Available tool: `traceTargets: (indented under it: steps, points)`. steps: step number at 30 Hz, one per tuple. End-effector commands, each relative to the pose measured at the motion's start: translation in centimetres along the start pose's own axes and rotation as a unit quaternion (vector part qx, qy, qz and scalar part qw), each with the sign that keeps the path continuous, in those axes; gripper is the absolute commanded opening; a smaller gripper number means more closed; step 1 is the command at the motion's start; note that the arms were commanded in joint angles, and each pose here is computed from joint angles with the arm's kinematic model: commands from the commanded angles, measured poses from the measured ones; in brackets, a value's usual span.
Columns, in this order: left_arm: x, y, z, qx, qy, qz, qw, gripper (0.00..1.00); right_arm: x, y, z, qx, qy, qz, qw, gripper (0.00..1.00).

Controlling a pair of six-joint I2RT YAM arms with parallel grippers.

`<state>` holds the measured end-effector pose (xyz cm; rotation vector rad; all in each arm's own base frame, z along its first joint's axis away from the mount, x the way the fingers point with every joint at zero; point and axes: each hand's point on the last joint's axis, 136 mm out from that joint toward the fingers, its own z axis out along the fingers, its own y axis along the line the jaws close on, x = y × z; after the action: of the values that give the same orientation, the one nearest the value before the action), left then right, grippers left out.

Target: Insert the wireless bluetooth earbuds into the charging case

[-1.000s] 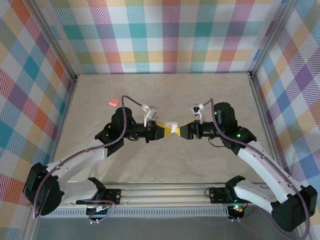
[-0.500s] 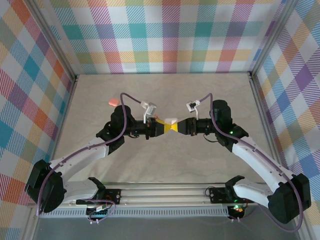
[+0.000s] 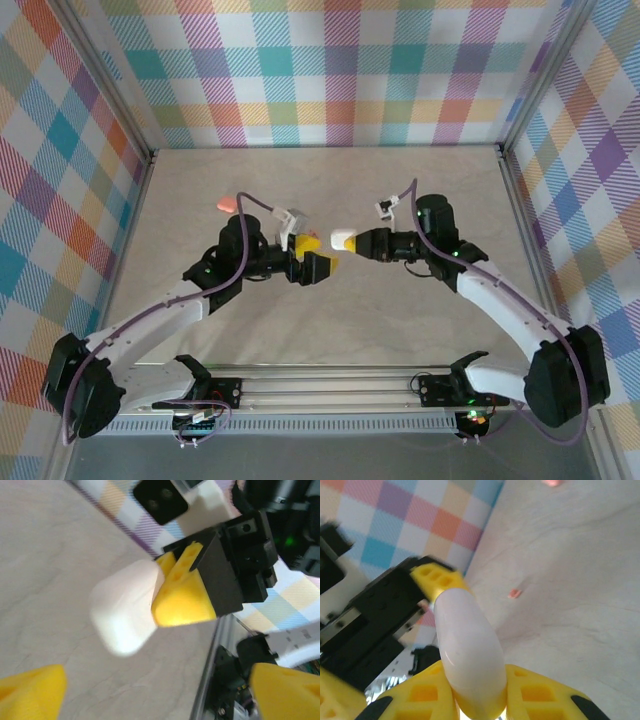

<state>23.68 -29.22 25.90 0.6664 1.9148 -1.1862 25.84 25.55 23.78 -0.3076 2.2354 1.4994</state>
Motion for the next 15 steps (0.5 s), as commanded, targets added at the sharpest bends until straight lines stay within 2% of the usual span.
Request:
traceTargets:
  steps: [1,6,10,15]
  points:
    - [0.0,4.0,-1.9,-0.138,0.008,0.026,0.990,1.00,-2.1,-3.1,-0.7,0.064,-0.015,0.036,0.997,0.10]
    - [0.8,8.7,-4.6,-0.272,0.018,0.014,0.962,1.00,-4.2,-10.1,-0.8,0.100,-0.010,0.120,0.988,0.10]
    - [1.5,12.8,-7.6,-0.380,0.024,-0.037,0.924,1.00,-5.3,-16.0,0.0,0.129,0.016,0.177,0.976,0.09]
    - [2.0,16.8,-9.8,-0.418,0.026,-0.105,0.902,1.00,-5.8,-21.7,1.1,0.174,0.056,0.209,0.961,0.10]
